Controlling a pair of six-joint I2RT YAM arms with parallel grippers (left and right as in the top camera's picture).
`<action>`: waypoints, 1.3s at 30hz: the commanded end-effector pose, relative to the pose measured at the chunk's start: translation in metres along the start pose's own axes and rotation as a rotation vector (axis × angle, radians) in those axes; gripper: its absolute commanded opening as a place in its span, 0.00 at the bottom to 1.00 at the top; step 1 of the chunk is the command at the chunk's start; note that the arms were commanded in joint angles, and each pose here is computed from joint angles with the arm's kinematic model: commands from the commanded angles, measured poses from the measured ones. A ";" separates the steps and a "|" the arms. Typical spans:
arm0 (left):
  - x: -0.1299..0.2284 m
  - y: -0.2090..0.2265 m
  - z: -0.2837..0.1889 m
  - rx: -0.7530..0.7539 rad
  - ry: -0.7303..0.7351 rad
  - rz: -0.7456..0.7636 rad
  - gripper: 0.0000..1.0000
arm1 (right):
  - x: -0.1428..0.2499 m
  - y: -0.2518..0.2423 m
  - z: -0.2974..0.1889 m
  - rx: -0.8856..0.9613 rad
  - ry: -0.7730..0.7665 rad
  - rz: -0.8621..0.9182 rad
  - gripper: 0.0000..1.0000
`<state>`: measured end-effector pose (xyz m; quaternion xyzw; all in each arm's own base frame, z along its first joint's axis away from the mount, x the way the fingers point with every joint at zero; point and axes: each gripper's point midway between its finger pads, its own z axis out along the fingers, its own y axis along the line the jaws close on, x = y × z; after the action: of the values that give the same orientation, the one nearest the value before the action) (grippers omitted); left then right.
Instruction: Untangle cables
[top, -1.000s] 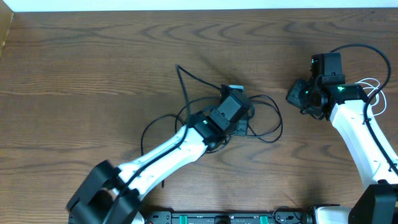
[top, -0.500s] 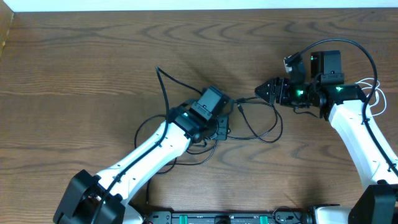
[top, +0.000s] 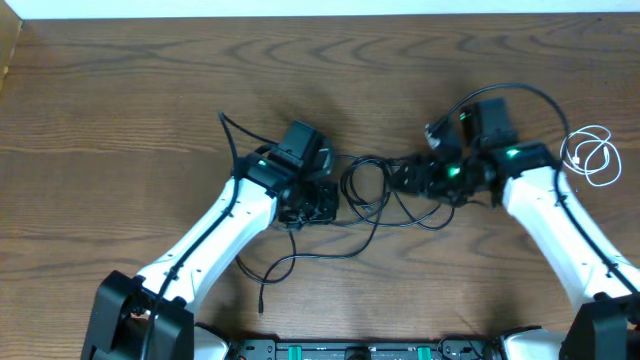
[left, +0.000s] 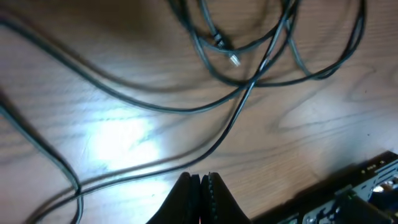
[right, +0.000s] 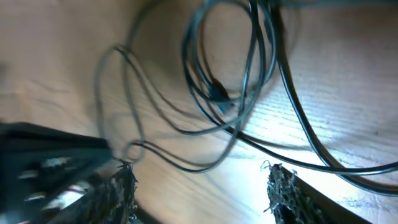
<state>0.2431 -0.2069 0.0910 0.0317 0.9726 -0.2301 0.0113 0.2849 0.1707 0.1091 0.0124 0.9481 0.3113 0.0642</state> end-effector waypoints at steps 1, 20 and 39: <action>0.008 -0.003 -0.006 0.013 0.022 0.015 0.07 | 0.011 -0.016 0.013 0.094 -0.009 -0.026 0.66; -0.001 -0.046 0.045 -0.140 -0.158 0.162 0.39 | -0.063 -0.053 -0.006 0.137 -0.346 0.161 0.51; -0.026 -0.048 0.101 -0.209 -0.245 0.242 0.48 | -0.059 -0.075 0.037 0.140 -0.251 0.194 0.52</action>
<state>0.2600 -0.2985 0.0297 0.1209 0.9714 -0.1426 0.1466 0.3536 0.1228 0.0505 0.1462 0.9460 0.2359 0.1674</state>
